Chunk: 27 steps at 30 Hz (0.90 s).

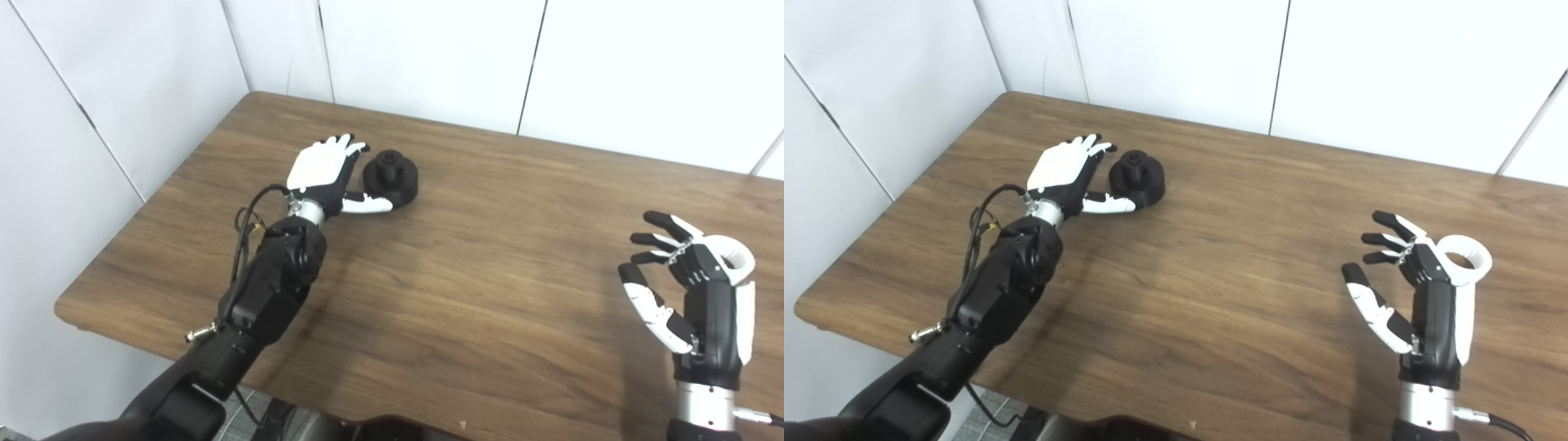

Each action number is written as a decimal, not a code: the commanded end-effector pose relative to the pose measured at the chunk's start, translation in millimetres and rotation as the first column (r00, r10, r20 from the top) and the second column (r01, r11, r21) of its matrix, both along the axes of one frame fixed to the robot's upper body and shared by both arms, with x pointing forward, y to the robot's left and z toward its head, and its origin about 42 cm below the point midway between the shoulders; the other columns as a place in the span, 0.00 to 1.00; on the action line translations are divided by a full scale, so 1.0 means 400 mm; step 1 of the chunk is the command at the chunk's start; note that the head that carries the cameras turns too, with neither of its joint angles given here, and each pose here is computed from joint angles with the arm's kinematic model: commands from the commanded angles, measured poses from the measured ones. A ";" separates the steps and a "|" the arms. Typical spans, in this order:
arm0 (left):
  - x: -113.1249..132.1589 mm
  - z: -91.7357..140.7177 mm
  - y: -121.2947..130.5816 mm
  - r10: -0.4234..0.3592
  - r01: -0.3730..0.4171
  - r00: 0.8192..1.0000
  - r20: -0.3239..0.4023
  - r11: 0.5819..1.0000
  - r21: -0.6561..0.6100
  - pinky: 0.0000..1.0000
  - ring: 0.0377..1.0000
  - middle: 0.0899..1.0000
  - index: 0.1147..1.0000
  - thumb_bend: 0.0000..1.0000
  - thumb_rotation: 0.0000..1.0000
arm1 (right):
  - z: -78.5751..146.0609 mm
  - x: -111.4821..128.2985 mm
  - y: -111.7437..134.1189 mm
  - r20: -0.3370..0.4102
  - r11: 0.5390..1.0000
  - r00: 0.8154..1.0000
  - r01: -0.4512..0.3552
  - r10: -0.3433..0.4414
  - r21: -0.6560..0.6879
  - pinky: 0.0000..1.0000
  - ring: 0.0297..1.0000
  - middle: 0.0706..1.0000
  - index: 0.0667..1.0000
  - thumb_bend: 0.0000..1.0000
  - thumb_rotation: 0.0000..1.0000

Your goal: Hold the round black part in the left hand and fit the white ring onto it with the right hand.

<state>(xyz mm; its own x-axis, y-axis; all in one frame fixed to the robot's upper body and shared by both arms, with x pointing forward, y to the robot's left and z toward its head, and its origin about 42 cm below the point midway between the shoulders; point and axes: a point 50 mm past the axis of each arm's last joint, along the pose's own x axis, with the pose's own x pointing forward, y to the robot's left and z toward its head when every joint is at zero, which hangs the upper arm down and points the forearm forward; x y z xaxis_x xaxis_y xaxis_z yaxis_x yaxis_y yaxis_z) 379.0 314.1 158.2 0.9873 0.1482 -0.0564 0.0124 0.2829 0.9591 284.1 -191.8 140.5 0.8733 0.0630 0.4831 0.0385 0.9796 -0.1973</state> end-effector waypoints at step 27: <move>0.074 0.024 0.008 0.009 -0.010 1.000 0.028 1.000 0.028 1.00 1.00 1.00 0.88 1.00 0.67 | -0.108 -0.089 -0.015 -0.143 0.998 0.989 0.030 -0.036 -0.048 0.52 0.64 0.75 0.71 0.55 0.39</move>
